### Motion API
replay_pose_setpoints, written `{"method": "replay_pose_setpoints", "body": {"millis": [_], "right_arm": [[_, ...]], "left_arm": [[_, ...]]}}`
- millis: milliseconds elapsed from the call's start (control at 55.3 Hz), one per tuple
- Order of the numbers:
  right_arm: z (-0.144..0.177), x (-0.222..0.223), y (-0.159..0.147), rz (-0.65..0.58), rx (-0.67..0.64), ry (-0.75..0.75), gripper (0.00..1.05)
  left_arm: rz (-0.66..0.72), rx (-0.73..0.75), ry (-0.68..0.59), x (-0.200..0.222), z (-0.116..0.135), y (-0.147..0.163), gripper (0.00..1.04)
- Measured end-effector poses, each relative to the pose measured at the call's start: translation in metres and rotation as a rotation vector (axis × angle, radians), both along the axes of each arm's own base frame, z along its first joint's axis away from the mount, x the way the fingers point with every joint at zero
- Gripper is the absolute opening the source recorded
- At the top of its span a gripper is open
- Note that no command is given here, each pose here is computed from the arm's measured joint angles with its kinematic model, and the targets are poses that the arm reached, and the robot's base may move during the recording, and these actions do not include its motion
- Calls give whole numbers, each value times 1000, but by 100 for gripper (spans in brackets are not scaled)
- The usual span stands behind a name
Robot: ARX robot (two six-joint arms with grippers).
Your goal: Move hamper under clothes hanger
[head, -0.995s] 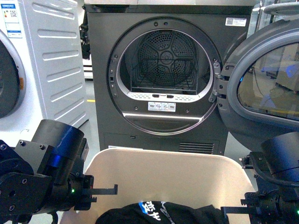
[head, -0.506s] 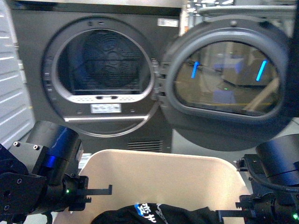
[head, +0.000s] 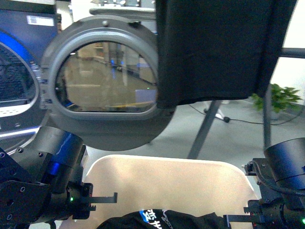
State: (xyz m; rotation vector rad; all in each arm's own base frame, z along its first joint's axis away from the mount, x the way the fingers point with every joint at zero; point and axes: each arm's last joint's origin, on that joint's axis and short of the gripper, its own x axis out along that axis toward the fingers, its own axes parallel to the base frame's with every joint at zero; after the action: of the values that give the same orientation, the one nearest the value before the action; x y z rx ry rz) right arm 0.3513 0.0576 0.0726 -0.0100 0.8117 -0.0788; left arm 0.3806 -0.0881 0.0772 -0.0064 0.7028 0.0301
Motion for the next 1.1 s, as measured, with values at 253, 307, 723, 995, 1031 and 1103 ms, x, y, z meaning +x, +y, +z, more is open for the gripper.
{"method": "replay_pose_setpoints", "body": {"millis": [253,307,723,995,1031,1103], "right_arm": [[0,0,0,-1,-2,0,3],[0,0,0,-3,-3,-2,3],[1,0,0,-2,-1,-3,3],[1,0,-1,-4,-3,-3,3],[1,0,-1,-4,-3,-3,3],[1,0,-1,-4,-2,-4,3]], "left_arm": [[-2,-2,1,0,0,0,4],[-4,-3,1,0,0,0,4],[-2,-2,-1,0,1,0,4],[-5,-3,0,0,0,-1,4],[-5,-3,0,0,0,-1,4],[-4,-2,-1,0,1,-1,4]]}}
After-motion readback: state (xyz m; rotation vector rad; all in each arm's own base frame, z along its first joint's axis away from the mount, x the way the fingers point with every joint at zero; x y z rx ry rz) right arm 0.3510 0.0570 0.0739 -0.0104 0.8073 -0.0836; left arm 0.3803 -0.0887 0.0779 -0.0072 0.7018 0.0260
